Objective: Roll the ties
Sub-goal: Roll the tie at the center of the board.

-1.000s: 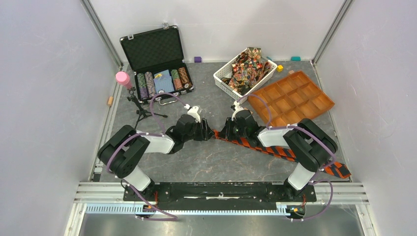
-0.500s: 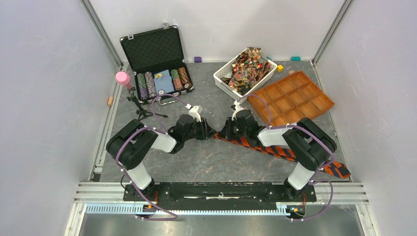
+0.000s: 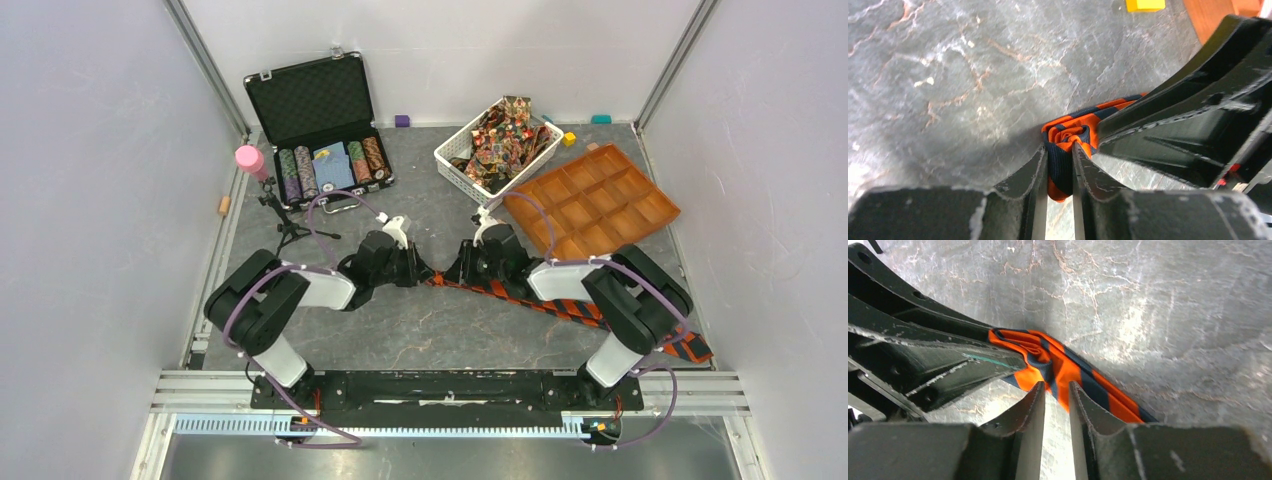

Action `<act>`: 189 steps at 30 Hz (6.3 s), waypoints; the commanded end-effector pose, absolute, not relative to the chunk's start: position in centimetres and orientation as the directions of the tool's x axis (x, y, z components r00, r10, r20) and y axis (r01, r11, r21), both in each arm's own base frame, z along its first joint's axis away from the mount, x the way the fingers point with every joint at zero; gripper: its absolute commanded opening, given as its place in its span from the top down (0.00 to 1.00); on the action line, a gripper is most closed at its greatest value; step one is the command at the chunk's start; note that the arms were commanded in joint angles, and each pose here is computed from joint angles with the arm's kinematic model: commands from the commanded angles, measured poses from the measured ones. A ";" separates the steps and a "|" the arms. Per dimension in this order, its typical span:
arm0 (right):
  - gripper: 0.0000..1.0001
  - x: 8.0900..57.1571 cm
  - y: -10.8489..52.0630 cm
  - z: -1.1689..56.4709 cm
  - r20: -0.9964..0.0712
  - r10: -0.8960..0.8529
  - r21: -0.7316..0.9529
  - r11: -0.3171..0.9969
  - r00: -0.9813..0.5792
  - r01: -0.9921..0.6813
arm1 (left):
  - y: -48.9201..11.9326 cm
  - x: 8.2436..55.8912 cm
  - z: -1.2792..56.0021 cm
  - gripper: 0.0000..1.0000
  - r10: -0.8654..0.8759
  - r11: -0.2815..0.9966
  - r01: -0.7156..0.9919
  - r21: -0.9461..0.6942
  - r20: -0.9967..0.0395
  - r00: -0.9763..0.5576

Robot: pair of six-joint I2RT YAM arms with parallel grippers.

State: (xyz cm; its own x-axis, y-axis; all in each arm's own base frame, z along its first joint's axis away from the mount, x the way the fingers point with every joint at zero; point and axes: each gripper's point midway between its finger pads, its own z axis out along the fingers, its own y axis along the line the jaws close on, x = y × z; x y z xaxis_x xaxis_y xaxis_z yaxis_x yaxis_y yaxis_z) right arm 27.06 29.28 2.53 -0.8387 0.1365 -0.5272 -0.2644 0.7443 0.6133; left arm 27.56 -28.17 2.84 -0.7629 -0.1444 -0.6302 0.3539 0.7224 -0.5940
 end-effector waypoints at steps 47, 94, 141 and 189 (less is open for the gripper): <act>0.54 21.3 14.4 18.0 -0.852 0.193 0.353 0.898 -0.486 -0.262 | -23.2 26.3 7.2 0.92 0.687 0.644 0.265 0.717 -0.391 -0.612; 0.49 20.5 12.3 19.5 -0.873 0.192 0.319 0.920 -0.448 -0.228 | -30.7 23.2 3.4 0.47 0.660 0.715 0.355 0.602 -0.415 -0.626; 0.47 20.7 12.0 19.7 -0.873 0.213 0.327 0.923 -0.438 -0.202 | -32.4 23.0 8.5 0.46 0.549 0.832 0.336 0.443 -0.559 -0.622; 1.00 23.8 35.8 13.6 -0.558 0.313 0.828 0.275 -0.769 -0.489 | -19.0 21.6 10.8 0.60 -0.142 0.943 0.105 -0.316 -0.666 -0.733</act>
State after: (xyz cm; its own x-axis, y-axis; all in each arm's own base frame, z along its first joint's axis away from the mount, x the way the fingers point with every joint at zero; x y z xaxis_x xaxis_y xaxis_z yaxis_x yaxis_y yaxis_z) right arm 22.65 34.01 9.59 -0.8092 0.2487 -0.5323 -0.4190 0.3908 0.8196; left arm 21.29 -18.10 10.03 -0.7436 -0.0802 -0.6638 0.1135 0.9632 -0.2436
